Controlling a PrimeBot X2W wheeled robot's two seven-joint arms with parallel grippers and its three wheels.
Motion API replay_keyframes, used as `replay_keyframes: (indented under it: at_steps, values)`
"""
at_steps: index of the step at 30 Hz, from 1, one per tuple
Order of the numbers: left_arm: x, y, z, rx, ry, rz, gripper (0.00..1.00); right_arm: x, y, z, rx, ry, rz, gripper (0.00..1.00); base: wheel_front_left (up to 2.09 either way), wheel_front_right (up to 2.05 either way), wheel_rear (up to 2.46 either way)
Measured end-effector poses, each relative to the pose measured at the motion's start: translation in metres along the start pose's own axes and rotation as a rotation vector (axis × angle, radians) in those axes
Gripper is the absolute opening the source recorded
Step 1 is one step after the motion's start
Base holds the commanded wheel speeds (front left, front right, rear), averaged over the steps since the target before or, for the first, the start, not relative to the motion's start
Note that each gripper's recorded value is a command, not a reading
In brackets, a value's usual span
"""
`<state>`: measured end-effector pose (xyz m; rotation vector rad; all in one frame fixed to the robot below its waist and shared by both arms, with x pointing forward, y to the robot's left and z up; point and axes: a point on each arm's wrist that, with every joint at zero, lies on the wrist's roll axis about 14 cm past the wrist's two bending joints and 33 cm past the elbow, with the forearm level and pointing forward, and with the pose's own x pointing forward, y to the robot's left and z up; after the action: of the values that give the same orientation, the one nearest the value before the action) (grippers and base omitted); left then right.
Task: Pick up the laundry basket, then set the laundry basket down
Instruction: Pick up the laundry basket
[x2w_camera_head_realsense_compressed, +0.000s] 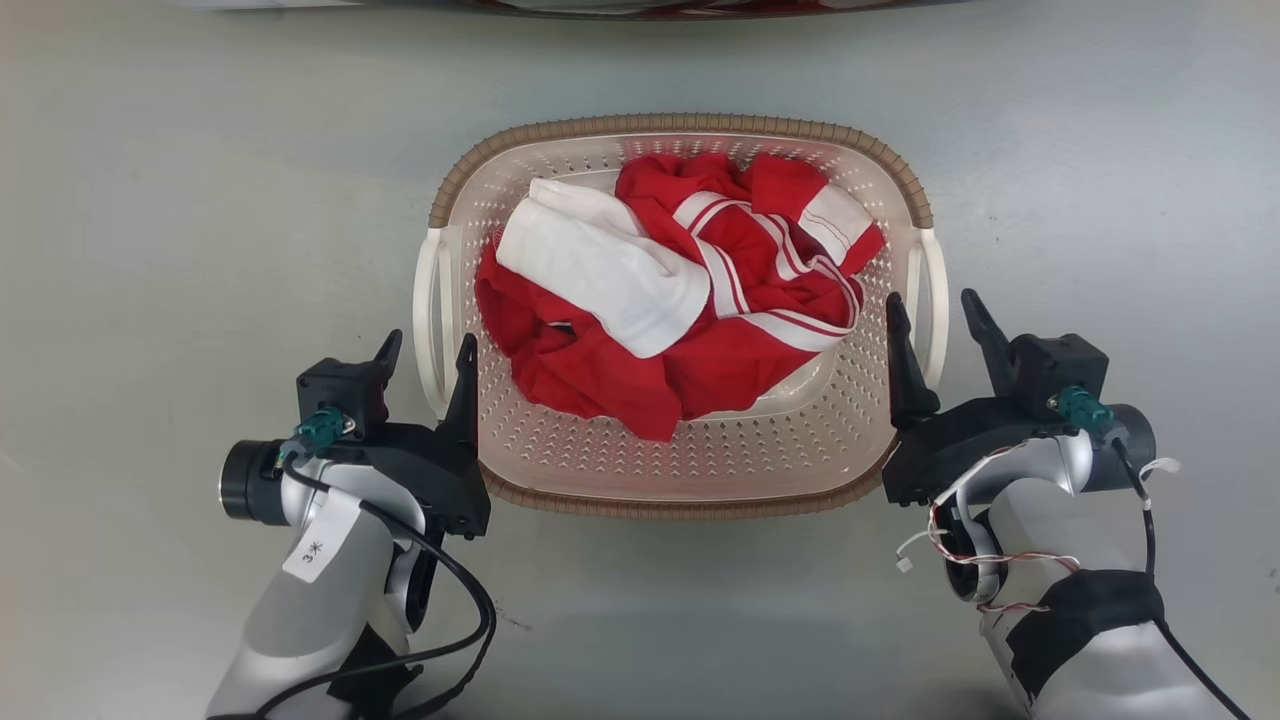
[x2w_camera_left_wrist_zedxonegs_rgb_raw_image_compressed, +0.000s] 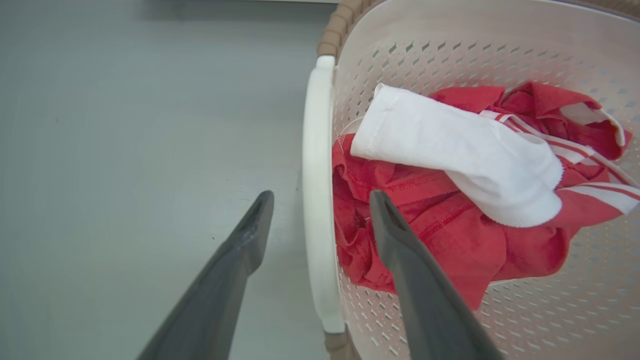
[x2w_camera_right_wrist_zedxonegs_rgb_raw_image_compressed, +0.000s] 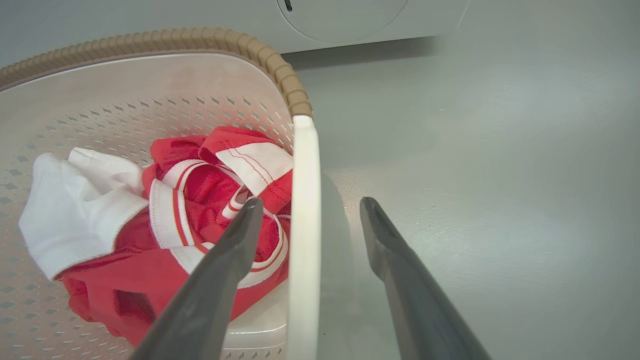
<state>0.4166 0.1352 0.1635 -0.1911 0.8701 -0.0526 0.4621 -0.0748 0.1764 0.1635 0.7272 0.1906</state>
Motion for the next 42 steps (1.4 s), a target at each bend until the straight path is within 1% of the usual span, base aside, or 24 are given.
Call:
replay_keyframes:
  at_steps: [3, 10, 22, 23, 24, 25, 26, 27, 28, 29, 31, 38, 42]
  values:
    - [0.002, 0.0, -0.001, -0.006, 0.008, 0.0, 1.0, 0.0, 0.003, -0.007, -0.007, 0.024, 0.007, 1.0, 0.0, 0.0, 0.0]
    - [0.005, -0.002, -0.008, -0.008, 0.04, -0.01, 1.0, 0.007, 0.009, -0.012, -0.004, 0.047, 0.019, 1.0, 0.0, 0.0, 0.0]
    - [0.014, -0.012, -0.014, 0.025, 0.076, -0.054, 1.0, 0.013, 0.008, -0.033, -0.001, 0.115, 0.013, 1.0, 0.0, 0.0, 0.0]
    - [0.014, -0.012, -0.015, 0.019, 0.079, -0.054, 0.98, 0.014, 0.009, -0.034, -0.001, 0.119, 0.014, 1.0, 0.0, 0.0, 0.0]
    - [0.015, -0.012, -0.015, 0.012, 0.082, -0.053, 0.78, 0.016, 0.009, -0.033, -0.005, 0.119, 0.017, 0.86, 0.0, 0.0, 0.0]
    - [0.017, -0.013, -0.014, 0.01, 0.08, -0.054, 0.49, 0.017, 0.01, -0.032, -0.005, 0.117, 0.021, 0.71, 0.0, 0.0, 0.0]
    - [0.018, -0.014, -0.012, 0.013, 0.078, -0.058, 0.37, 0.019, 0.011, -0.031, -0.002, 0.116, 0.02, 0.49, 0.0, 0.0, 0.0]
    - [0.018, -0.014, -0.013, 0.016, 0.081, -0.061, 0.02, 0.02, 0.011, -0.03, 0.0, 0.113, 0.02, 0.38, 0.0, 0.0, 0.0]
    - [0.018, -0.014, -0.013, 0.019, 0.086, -0.061, 0.0, 0.021, 0.012, -0.029, -0.001, 0.112, 0.023, 0.02, 0.0, 0.0, 0.0]
    - [0.019, -0.012, -0.013, 0.021, 0.089, -0.055, 0.0, 0.021, 0.01, -0.03, -0.002, 0.116, 0.014, 0.0, 0.0, 0.0, 0.0]
    - [0.018, -0.011, -0.015, 0.025, 0.094, -0.056, 0.0, 0.02, 0.006, -0.033, -0.016, 0.127, 0.008, 0.0, 0.0, 0.0, 0.0]
    - [0.011, -0.013, -0.014, 0.016, 0.104, -0.056, 0.0, 0.015, 0.008, -0.033, -0.019, 0.146, 0.008, 0.0, 0.0, 0.0, 0.0]
    - [0.005, -0.015, -0.008, 0.022, 0.096, -0.056, 0.0, 0.009, 0.011, -0.027, -0.018, 0.143, 0.013, 0.0, 0.0, 0.0, 0.0]
